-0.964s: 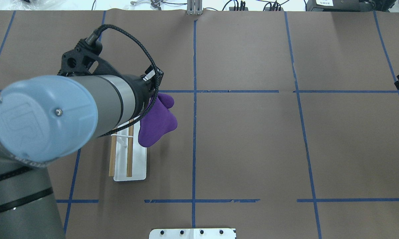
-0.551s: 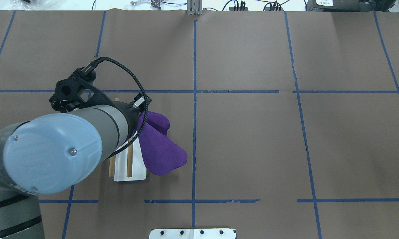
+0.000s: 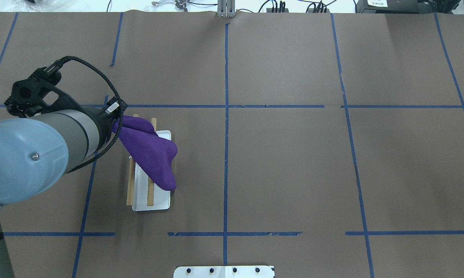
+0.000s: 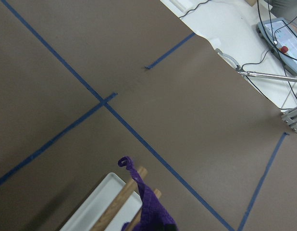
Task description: Hang towel on rack
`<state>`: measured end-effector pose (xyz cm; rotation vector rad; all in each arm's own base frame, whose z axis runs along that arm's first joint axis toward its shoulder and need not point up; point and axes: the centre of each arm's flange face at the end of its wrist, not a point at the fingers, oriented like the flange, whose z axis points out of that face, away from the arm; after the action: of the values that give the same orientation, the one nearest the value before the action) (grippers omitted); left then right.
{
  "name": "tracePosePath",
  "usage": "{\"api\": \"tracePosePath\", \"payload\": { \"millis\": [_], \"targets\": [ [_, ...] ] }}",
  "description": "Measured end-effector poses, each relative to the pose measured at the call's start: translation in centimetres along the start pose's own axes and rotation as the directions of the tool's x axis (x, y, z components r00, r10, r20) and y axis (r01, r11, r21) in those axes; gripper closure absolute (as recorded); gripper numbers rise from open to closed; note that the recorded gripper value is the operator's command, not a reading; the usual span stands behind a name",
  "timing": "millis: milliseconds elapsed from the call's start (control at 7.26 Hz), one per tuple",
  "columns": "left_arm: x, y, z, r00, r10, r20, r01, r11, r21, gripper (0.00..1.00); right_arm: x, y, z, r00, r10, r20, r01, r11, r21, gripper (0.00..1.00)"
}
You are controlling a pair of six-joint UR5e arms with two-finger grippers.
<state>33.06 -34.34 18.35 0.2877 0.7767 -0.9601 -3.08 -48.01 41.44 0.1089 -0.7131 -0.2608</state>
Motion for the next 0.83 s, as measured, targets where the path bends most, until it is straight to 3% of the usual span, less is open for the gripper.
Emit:
{"api": "tracePosePath", "payload": {
  "millis": [138, 275, 413, 826],
  "targets": [
    [-1.4, -0.6, 1.8, 0.999, 0.028, 0.038, -0.029, 0.998, 0.048, 1.00, 0.1, 0.0, 0.0, 1.000, 0.002, 0.003, -0.002, 1.000, 0.001, 0.00],
    [-2.5, -0.8, 3.7, 0.996, 0.051, 0.077, -0.058, 0.994, 0.089, 0.79, 0.3, 0.0, 0.1, 1.000, 0.005, 0.004, -0.005, 1.000, 0.001, 0.00],
    [-3.1, -0.6, 5.3, 0.992, 0.068, 0.109, -0.080, 0.991, 0.111, 0.01, 0.4, -0.1, 0.0, 1.000, 0.007, 0.005, -0.007, 1.000, 0.002, 0.00],
    [-3.4, -0.1, 6.9, 0.978, 0.147, 0.146, -0.164, 0.980, 0.113, 0.00, 1.2, 0.2, -0.6, 0.999, 0.030, 0.034, -0.030, 0.999, 0.014, 0.00]
  ]
}}
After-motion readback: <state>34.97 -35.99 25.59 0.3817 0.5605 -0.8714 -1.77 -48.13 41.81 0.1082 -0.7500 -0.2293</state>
